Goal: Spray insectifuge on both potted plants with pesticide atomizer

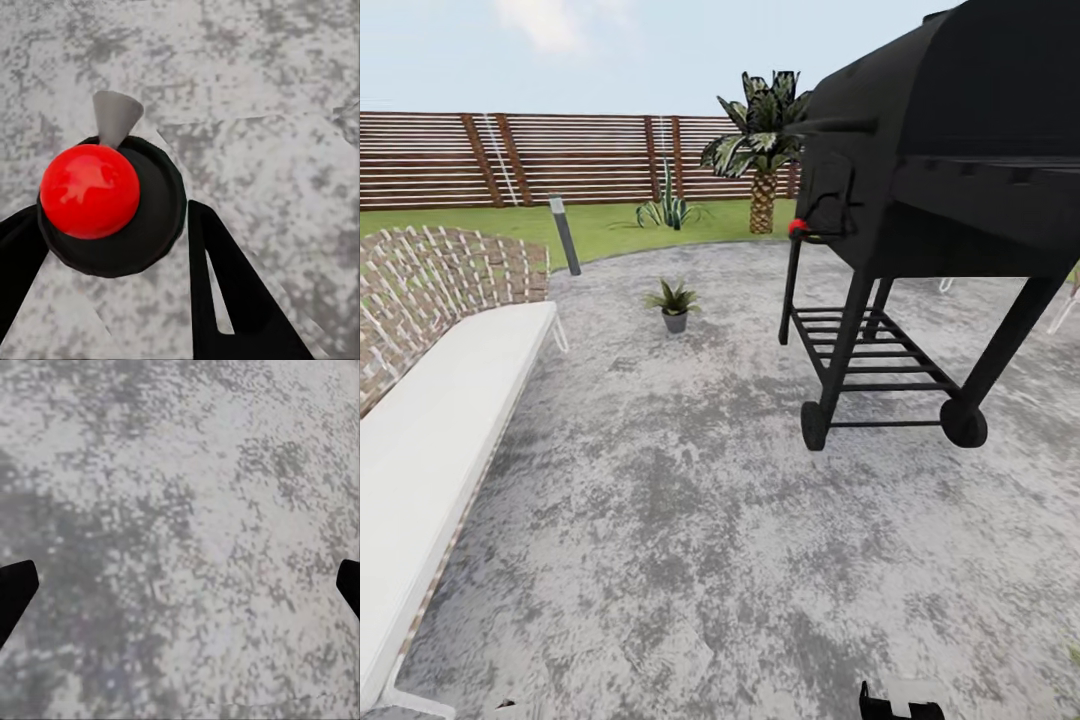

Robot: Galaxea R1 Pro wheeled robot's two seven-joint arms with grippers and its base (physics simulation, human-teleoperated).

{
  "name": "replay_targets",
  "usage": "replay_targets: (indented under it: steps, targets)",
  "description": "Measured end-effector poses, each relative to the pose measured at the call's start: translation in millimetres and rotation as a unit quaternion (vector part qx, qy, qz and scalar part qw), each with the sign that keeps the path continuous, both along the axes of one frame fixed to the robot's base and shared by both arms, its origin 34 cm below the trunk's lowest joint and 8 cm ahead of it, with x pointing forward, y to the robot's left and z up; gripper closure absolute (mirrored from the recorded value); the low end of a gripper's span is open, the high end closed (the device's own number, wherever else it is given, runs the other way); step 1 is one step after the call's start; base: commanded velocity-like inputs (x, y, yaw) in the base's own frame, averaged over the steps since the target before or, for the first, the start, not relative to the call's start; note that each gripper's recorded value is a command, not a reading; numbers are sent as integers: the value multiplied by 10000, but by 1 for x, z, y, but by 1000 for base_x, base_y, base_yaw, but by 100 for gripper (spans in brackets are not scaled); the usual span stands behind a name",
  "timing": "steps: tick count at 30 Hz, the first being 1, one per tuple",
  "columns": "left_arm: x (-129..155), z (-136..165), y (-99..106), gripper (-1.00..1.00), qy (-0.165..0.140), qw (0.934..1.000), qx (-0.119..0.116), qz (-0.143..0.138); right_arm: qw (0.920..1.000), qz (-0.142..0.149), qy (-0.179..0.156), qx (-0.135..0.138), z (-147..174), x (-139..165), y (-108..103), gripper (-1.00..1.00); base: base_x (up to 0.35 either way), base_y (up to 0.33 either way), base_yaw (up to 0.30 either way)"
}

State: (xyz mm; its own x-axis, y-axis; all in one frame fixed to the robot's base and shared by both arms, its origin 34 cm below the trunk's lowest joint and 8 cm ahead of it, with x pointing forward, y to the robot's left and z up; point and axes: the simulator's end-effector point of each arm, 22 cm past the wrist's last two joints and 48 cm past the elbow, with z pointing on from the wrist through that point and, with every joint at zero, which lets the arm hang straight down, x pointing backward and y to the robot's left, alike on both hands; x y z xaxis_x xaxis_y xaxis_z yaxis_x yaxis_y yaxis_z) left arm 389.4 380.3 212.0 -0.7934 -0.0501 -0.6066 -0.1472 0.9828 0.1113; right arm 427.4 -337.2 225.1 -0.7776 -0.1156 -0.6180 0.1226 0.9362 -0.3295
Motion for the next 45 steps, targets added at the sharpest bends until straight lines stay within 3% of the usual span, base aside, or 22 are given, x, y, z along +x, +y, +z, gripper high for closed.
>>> replay_targets:
  steps: [12,26,31,33,35,37,45]
  targets:
    - [0,0,0,100,3,10000,1,-1,10000,0,2,-1,0,0,0,-100,292,131,10]
    - [0,0,1,100,3,10000,4,-5,10000,-1,2,-1,0,0,0,-100,290,2,153]
    - [1,4,20,100,-14,9999,128,1,10000,0,1,-1,0,0,0,-100,260,0,4]
    - [2,4,19,100,0,9998,118,-151,10000,-1,4,-1,0,0,0,-100,198,0,0]
    - [1,0,-7,100,89,9967,-132,-795,10000,-1,5,-2,0,0,0,-100,171,0,0]
    - [0,-2,-18,100,126,9946,-241,-1004,10000,-1,7,-2,0,-1,0,-100,150,0,0]
    - [0,-2,-25,100,138,9936,-313,-1079,10000,-1,5,-1,0,0,0,-100,98,0,0]
